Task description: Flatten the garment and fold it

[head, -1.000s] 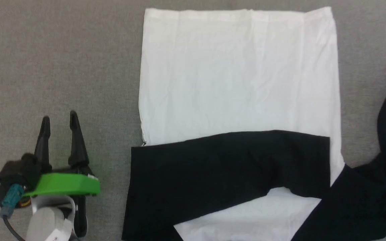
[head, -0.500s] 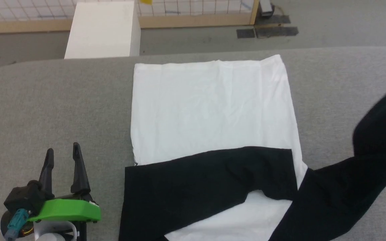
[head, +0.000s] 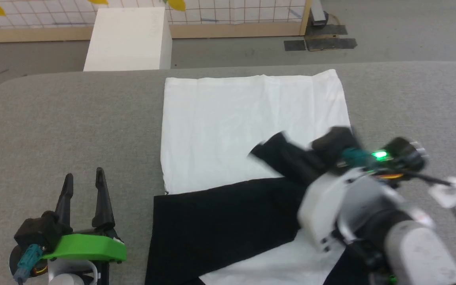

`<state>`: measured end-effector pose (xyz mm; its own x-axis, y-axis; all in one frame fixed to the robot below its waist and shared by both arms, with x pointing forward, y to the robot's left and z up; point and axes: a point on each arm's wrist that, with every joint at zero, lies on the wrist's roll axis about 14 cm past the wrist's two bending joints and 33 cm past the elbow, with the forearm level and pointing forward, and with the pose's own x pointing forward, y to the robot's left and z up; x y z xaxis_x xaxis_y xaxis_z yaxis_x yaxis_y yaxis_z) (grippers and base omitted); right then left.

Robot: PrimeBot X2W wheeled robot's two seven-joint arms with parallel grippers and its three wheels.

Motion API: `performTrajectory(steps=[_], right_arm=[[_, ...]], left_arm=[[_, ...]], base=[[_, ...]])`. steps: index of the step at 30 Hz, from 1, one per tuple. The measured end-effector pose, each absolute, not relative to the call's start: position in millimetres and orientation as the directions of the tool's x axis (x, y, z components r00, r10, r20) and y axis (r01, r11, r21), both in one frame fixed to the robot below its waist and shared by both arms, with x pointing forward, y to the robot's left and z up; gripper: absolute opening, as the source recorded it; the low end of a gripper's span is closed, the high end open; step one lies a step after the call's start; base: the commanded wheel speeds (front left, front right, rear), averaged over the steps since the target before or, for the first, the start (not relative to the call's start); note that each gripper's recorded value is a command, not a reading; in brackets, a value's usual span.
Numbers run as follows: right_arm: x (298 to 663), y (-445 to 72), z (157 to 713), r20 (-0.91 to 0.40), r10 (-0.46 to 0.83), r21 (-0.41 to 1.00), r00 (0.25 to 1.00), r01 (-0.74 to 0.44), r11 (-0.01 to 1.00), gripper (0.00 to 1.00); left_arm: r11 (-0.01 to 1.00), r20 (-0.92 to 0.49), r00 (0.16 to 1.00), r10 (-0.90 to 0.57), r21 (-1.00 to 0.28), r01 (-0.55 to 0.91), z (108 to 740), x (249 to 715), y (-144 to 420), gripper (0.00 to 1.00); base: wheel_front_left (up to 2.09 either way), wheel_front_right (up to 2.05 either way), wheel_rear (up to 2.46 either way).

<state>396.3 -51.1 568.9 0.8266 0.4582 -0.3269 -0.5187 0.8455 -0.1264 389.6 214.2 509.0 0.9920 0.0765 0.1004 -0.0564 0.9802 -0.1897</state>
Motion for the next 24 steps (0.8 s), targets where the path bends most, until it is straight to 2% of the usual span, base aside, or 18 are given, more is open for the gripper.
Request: performTrajectory(steps=[4,8,12,18,19,20,21,24], right_arm=[[381,4,528,-0.420,0.585,-0.069,0.694,-0.667,0.742,0.00],[359,42,484,-0.518,0.651,0.000,0.555,-0.761,0.648,0.00],[339,57,441,-0.620,0.651,0.054,0.437,-0.805,0.591,0.00],[322,66,410,-0.683,0.652,0.124,0.328,-0.829,0.546,0.00],[320,67,409,-0.685,0.655,0.136,0.318,-0.828,0.544,0.22],[319,68,410,-0.678,0.663,0.145,0.316,-0.827,0.543,0.78],[321,69,413,-0.663,0.676,0.158,0.322,-0.822,0.547,1.00],[338,70,438,-0.562,0.724,0.185,0.401,-0.792,0.582,1.00]], left_arm=[[0.979,0.086,0.992,0.095,-0.188,-0.078,504,386,221,1.00],[0.978,0.069,0.991,0.114,-0.185,-0.099,500,381,228,1.00],[0.975,0.056,0.989,0.140,-0.184,-0.128,496,378,236,1.00],[0.972,0.042,0.986,0.161,-0.179,-0.151,491,376,244,1.00],[0.972,0.042,0.986,0.163,-0.179,-0.153,491,376,244,1.00],[0.972,0.042,0.986,0.162,-0.180,-0.152,491,376,244,1.00],[0.972,0.043,0.986,0.158,-0.181,-0.148,492,377,243,1.00],[0.974,0.044,0.989,0.141,-0.185,-0.131,492,379,237,1.00]], base=[[0.00,0.00,0.00],[0.00,0.00,0.00],[0.00,0.00,0.00],[0.00,0.00,0.00],[0.00,0.00,0.00],[0.00,0.00,0.00],[0.00,0.00,0.00],[0.00,0.00,0.00]])
